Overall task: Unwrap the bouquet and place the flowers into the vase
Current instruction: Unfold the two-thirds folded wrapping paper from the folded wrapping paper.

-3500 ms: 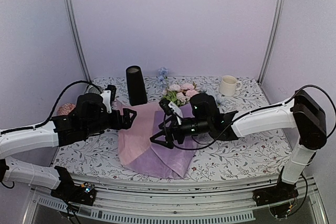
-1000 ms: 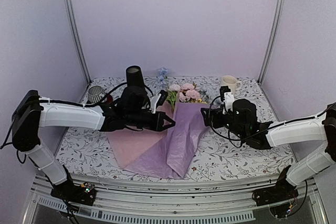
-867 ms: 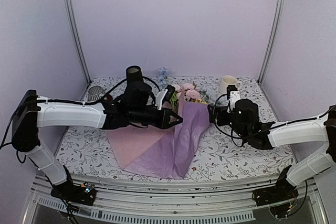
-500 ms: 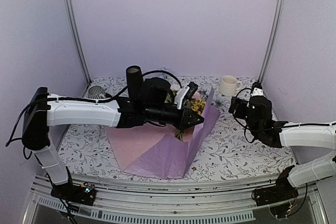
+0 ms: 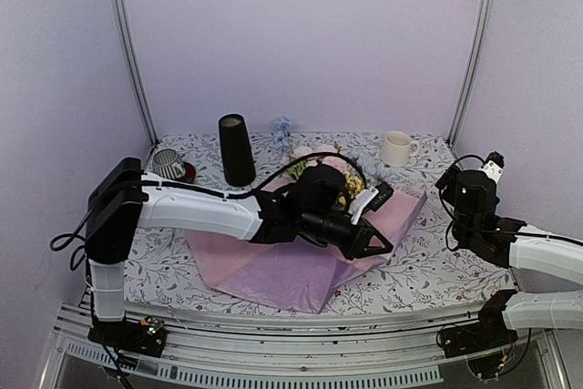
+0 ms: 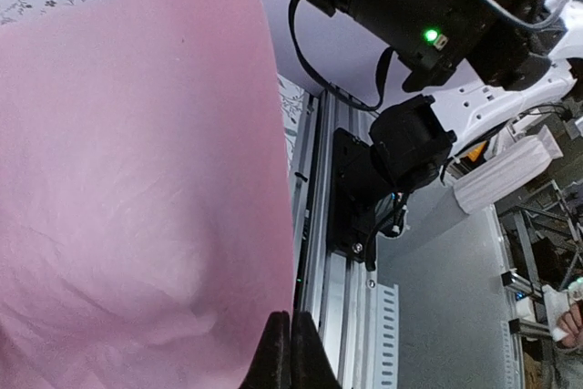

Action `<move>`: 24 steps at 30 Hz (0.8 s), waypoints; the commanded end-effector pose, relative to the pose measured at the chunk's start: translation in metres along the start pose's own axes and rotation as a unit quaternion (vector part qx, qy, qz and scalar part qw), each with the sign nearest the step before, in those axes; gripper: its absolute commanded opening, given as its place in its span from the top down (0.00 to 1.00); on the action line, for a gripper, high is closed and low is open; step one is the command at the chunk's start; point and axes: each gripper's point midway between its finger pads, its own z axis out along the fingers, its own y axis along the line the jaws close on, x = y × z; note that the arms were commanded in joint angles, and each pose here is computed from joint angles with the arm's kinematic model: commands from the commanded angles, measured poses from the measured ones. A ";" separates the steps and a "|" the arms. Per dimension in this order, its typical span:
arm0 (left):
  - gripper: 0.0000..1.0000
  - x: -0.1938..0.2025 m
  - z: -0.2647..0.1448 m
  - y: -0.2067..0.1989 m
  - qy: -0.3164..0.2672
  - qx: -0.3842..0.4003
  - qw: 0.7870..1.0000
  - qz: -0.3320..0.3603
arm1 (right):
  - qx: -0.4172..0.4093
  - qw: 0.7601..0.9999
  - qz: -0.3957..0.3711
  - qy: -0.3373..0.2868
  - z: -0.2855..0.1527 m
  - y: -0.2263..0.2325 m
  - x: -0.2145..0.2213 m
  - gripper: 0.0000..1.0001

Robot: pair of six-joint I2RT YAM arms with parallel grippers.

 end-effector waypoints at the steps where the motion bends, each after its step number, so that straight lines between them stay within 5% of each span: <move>1: 1.00 0.004 0.022 -0.026 0.009 0.043 0.999 0.020 | 0.046 0.998 0.024 -0.022 -0.006 -0.029 -0.004 0.01; 15: 0.96 0.020 0.054 -0.044 0.031 0.079 0.996 0.024 | 0.017 0.998 0.057 -0.037 -0.019 -0.033 -0.028 0.01; 24: 0.54 0.018 0.052 -0.050 0.033 0.068 0.996 0.038 | -0.030 0.996 0.072 -0.032 -0.024 -0.025 -0.030 0.01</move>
